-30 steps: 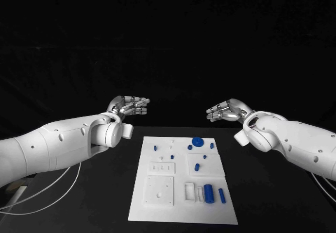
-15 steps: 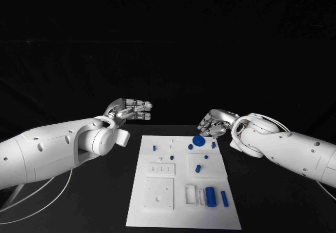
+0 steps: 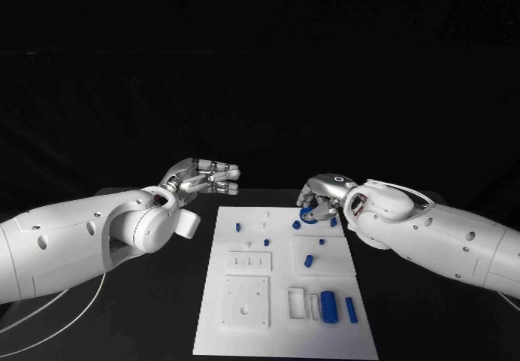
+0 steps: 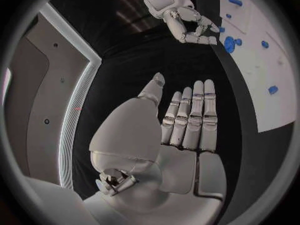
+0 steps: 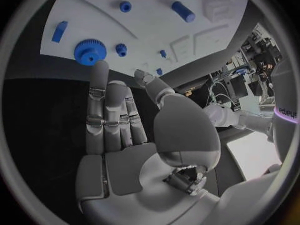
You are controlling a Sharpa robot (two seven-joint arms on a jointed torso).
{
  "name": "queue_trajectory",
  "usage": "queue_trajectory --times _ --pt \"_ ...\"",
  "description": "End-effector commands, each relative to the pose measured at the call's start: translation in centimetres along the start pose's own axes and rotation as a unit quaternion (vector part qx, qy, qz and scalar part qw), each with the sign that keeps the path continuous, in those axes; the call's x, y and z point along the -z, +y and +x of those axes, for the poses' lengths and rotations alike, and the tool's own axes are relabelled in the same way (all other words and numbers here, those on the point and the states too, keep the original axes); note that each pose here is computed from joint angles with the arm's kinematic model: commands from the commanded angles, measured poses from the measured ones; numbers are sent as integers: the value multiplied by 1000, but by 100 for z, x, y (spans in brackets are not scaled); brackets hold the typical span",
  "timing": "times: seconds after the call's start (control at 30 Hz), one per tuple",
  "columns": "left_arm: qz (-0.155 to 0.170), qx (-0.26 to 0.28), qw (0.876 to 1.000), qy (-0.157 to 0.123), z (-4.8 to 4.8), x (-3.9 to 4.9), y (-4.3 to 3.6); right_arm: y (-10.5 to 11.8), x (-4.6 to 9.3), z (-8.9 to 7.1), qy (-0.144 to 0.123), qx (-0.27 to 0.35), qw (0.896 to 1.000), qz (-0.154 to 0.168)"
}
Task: Assemble the parts on the task board
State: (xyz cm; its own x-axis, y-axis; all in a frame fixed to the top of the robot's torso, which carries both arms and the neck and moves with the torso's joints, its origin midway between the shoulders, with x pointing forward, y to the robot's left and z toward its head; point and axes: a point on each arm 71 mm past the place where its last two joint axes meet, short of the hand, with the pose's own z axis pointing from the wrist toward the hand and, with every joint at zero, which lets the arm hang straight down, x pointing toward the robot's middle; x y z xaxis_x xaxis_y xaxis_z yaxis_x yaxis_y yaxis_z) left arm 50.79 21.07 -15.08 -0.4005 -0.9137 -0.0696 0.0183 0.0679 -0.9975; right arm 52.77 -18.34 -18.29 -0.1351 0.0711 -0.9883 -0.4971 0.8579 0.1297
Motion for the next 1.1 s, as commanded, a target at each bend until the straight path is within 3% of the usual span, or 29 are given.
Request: queue_trajectory --times 0.03,0.6,0.8,1.1 --pt "2 -2 1000 19 34 -6 -31 20 -6 -22 -12 29 999 5" --pt "-9 -7 1000 21 -25 -21 -16 42 39 -15 1 -25 1000 4" --pt "-12 -9 1000 21 -40 -23 -10 51 47 -28 -6 -40 999 -7" --pt "-17 -12 999 27 -32 -28 -3 31 41 -15 1 -71 997 8"
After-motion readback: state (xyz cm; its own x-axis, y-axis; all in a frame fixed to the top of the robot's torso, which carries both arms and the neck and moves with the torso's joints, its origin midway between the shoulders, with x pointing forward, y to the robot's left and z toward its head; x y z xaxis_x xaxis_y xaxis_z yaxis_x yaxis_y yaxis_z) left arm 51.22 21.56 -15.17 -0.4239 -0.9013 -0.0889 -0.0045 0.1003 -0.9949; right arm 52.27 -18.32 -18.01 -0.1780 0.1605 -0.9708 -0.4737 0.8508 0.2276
